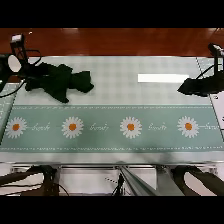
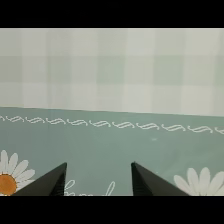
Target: Fold the shirts.
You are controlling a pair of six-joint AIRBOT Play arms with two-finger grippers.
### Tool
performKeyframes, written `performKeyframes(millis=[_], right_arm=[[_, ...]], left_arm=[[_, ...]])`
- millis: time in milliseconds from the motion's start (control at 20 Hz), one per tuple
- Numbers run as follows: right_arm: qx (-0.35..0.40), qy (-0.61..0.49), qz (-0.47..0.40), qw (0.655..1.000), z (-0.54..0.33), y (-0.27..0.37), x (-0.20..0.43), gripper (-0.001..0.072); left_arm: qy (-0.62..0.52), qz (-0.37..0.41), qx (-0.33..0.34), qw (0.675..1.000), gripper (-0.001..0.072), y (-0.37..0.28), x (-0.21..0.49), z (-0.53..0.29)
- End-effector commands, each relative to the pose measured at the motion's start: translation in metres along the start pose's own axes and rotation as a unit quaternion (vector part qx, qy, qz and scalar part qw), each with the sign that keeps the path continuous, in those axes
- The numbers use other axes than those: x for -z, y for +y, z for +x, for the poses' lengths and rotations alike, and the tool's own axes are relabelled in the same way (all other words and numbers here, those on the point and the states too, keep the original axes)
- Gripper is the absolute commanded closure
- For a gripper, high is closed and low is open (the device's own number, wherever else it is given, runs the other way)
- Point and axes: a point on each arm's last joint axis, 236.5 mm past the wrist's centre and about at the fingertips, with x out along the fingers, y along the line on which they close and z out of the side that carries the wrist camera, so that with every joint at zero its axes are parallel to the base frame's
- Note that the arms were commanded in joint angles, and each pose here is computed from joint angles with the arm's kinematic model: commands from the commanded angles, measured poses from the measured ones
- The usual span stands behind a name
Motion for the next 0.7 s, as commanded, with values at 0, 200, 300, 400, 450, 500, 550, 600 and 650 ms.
performKeyframes(millis=[0, 200, 300, 400, 450, 500, 550, 600, 650], right_arm=[[0.001, 0.003, 0.002, 1.0, 0.0, 0.0, 0.001, 0.0224], [0.001, 0.003, 0.003, 1.0, 0.0, 0.0, 0.002, 0.0224], [-0.001, 0.004, 0.004, 1.0, 0.0, 0.0, 0.002, 0.0224], [-0.001, 0.007, 0.005, 1.0, 0.0, 0.001, 0.003, 0.0224], [-0.002, 0.01, 0.005, 1.0, 0.0, 0.001, 0.005, 0.0224], [-0.002, 0.014, 0.005, 1.0, 0.0, 0.001, 0.007, 0.0224], [-0.002, 0.017, 0.005, 1.0, 0.0, 0.001, 0.008, 0.0224], [-0.002, 0.018, 0.005, 1.0, 0.0, 0.001, 0.009, 0.0224], [-0.002, 0.018, 0.005, 1.0, 0.0, 0.001, 0.009, 0.0224]], left_arm=[[0.04, -0.03, 0.008, 0.999, 0.0003, 0.002, 0.02, 0.05], [0.084, -0.03, -0.001, 0.996, 0.0003, 0.006, 0.048, 0.087], [0.082, -0.03, 0.0, 0.996, 0.0004, 0.006, 0.05, 0.099], [0.073, -0.03, 0.002, 0.997, 0.0025, 0.005, 0.048, 0.107], [0.067, -0.03, 0.003, 0.997, 0.0027, 0.004, 0.046, 0.111], [0.061, -0.031, 0.004, 0.998, 0.0122, 0.004, 0.044, 0.113], [0.057, -0.032, 0.005, 0.998, 0.0316, 0.004, 0.042, 0.113], [0.055, -0.032, 0.006, 0.998, 0.058, 0.003, 0.039, 0.112], [0.053, -0.032, 0.006, 0.998, 0.0691, 0.003, 0.035, 0.109]])
